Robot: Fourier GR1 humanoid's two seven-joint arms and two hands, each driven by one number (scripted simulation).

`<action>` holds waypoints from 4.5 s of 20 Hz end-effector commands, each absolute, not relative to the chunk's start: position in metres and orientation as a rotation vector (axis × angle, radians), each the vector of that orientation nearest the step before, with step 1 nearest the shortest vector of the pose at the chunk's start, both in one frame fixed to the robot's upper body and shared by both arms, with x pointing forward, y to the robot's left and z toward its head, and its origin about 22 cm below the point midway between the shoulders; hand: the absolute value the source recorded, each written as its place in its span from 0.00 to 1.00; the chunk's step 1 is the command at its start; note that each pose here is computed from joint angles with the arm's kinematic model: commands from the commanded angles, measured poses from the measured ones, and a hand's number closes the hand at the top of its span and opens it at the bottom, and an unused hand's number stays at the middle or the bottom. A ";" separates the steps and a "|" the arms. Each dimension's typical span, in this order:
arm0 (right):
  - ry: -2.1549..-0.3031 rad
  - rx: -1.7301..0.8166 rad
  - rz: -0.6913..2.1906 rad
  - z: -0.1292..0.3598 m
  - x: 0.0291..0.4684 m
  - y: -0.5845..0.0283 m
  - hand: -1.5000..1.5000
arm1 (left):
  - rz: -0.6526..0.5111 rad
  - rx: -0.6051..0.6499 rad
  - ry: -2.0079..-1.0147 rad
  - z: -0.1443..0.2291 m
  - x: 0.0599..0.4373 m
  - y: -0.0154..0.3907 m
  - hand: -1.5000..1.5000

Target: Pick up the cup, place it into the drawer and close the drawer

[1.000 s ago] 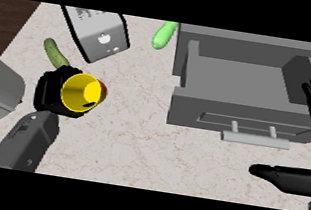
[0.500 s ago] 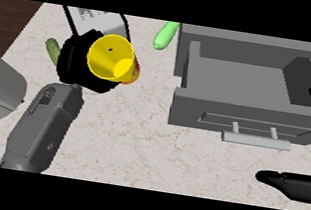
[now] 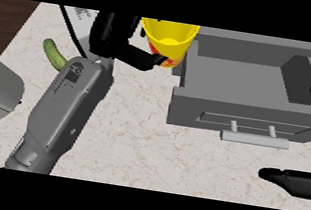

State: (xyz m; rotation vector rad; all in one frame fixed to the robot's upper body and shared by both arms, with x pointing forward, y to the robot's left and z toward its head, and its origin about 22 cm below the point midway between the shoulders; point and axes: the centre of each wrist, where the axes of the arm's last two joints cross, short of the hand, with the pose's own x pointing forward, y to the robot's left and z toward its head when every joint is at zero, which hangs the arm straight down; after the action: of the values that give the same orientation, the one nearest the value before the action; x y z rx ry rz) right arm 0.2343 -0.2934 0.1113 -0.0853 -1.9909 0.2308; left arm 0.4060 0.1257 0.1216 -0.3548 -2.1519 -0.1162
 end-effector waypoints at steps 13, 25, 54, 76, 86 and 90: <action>-2.018 -0.056 0.247 0.110 0.237 -0.317 0.00 | -0.141 -0.285 -1.982 0.171 0.434 0.043 1.00; -2.029 -0.030 0.274 0.114 0.253 -0.284 0.00 | -0.228 -0.167 -1.900 0.132 0.430 0.025 1.00; -2.024 0.205 0.388 0.134 0.228 -0.286 1.00 | -0.288 -0.126 -1.980 0.141 0.407 -0.008 0.00; -1.849 -0.290 0.803 0.108 0.237 -0.231 1.00 | -0.054 -0.123 -1.928 0.138 0.400 0.147 0.00; -1.657 -0.576 1.269 0.041 0.281 -0.217 1.00 | -0.010 -0.126 -1.912 0.129 0.375 0.204 0.00; -1.608 -0.643 1.335 0.023 0.316 -0.209 1.00 | -0.027 -0.134 -1.910 0.127 0.359 0.232 0.00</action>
State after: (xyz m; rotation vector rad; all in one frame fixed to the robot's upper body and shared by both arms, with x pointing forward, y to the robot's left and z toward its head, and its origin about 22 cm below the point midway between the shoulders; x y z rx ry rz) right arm 0.2939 -0.2196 0.0416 -0.5800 -1.6505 1.2381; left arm 0.3698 0.2089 0.1288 -0.1336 -1.9137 -0.0233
